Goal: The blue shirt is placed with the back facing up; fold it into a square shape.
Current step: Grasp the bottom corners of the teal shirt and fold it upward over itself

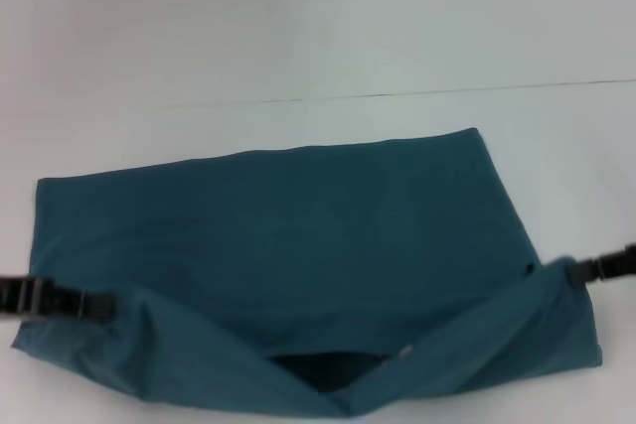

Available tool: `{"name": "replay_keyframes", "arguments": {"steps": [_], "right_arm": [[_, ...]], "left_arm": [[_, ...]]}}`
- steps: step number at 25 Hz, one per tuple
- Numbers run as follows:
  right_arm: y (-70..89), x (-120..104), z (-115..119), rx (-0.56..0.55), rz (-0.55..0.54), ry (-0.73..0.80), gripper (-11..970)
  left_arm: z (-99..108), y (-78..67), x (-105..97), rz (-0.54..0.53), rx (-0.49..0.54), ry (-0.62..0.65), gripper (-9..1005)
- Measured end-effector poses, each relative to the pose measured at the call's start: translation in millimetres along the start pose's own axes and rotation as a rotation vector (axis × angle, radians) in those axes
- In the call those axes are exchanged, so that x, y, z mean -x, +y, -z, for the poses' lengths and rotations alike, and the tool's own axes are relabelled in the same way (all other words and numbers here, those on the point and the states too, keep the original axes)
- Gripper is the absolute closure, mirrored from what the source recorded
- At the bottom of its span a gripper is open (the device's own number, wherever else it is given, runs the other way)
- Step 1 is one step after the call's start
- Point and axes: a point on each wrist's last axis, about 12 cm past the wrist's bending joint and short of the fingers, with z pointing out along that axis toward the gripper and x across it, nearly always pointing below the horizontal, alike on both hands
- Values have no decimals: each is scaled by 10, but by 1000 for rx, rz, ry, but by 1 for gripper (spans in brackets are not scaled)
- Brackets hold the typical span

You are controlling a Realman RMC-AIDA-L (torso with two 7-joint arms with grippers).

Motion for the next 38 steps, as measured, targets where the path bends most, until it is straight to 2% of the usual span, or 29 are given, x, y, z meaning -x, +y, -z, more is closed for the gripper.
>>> {"name": "replay_keyframes", "arguments": {"steps": [2,7,12,18,28,38], "right_arm": [[-11,69,-18,-8,-2,-30,933],[-44,252,-59,-32,-10,-113,933],[-101,403,-107,-53,-48,-223,933],[-156,570,-169,-90,-65,-326,934],[-258,727,-388,-190,-92,-426,933],[-320,747,-613,-283,-96,-459,934]], "left_arm": [[-54,18,107,1,-16,-98,960],[-104,51,244,12,-11,-194,955],[-145,133,396,20,58,-291,951],[-254,201,542,19,123,-351,946],[-363,352,558,49,205,-426,937],[-404,484,525,96,247,-464,928]]}}
